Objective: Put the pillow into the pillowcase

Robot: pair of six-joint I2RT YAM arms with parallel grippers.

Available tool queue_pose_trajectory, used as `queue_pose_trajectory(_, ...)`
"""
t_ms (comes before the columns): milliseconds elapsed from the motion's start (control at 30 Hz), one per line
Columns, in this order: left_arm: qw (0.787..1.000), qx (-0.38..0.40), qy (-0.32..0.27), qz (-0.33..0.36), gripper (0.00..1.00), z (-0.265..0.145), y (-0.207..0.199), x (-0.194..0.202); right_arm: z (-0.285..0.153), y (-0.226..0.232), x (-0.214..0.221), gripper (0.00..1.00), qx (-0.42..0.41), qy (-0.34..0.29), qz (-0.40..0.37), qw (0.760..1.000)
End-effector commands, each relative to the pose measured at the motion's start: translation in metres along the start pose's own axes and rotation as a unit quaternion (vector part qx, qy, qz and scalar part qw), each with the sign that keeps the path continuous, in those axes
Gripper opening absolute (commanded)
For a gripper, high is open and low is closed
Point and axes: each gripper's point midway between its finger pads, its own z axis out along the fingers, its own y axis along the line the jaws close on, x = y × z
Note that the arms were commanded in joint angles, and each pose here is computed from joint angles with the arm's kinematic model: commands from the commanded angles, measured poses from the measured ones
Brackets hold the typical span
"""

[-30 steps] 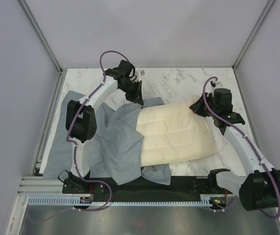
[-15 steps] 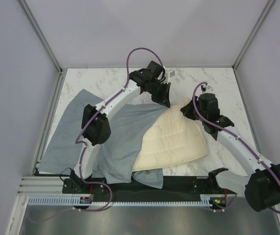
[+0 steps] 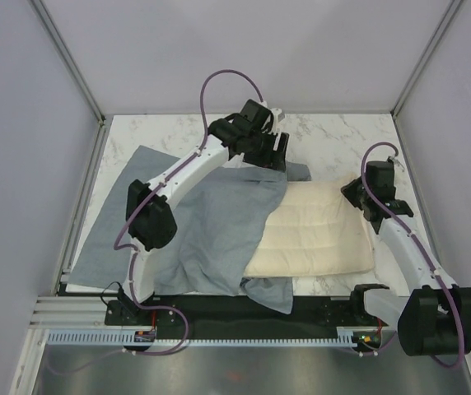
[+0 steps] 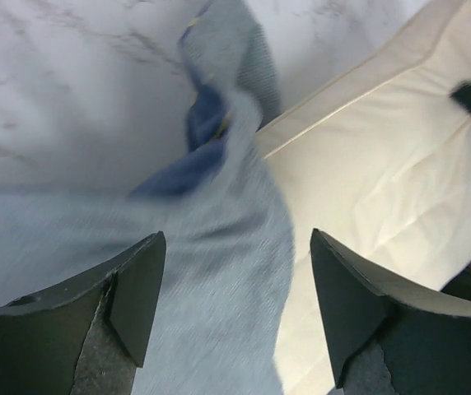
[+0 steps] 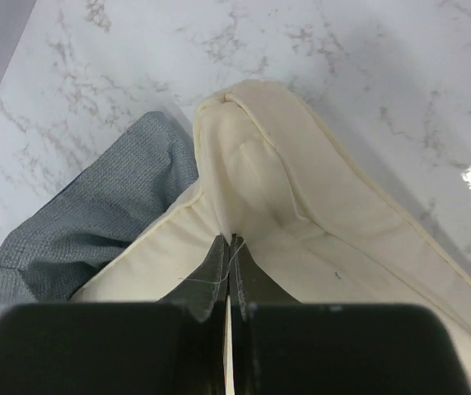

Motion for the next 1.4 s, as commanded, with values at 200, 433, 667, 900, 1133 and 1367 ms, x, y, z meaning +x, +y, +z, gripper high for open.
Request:
queue_pose_trajectory(200,0.98,-0.171,-0.098,0.035,0.79,-0.124,0.019,0.026,-0.009,-0.027,-0.056,0.04,0.065,-0.101,0.024,0.993)
queue_pose_trajectory(433,0.977,-0.197,-0.07,0.047,0.8,-0.13,-0.006,0.118,-0.015,-0.005,-0.061,0.77,0.037,-0.062,-0.059,0.996)
queue_pose_trajectory(667,0.979,-0.197,0.01,0.061,0.84,-0.103,-0.035,0.206,-0.041,0.013,-0.07,0.82,-0.006,-0.072,-0.118,0.99)
queue_pose_trajectory(900,0.961,-0.262,0.06,0.067,0.78,-0.084,-0.026,0.243,-0.042,0.008,-0.061,0.83,-0.003,-0.051,-0.133,0.99)
queue_pose_trajectory(1133,0.945,-0.305,0.087,0.084,0.53,-0.05,-0.004,0.255,-0.038,0.0,-0.048,0.83,0.0,-0.031,-0.144,0.989)
queue_pose_trajectory(1367,0.933,-0.348,0.091,0.028,0.45,-0.041,0.041,0.237,-0.029,-0.006,-0.029,0.8,-0.012,-0.002,-0.148,0.989)
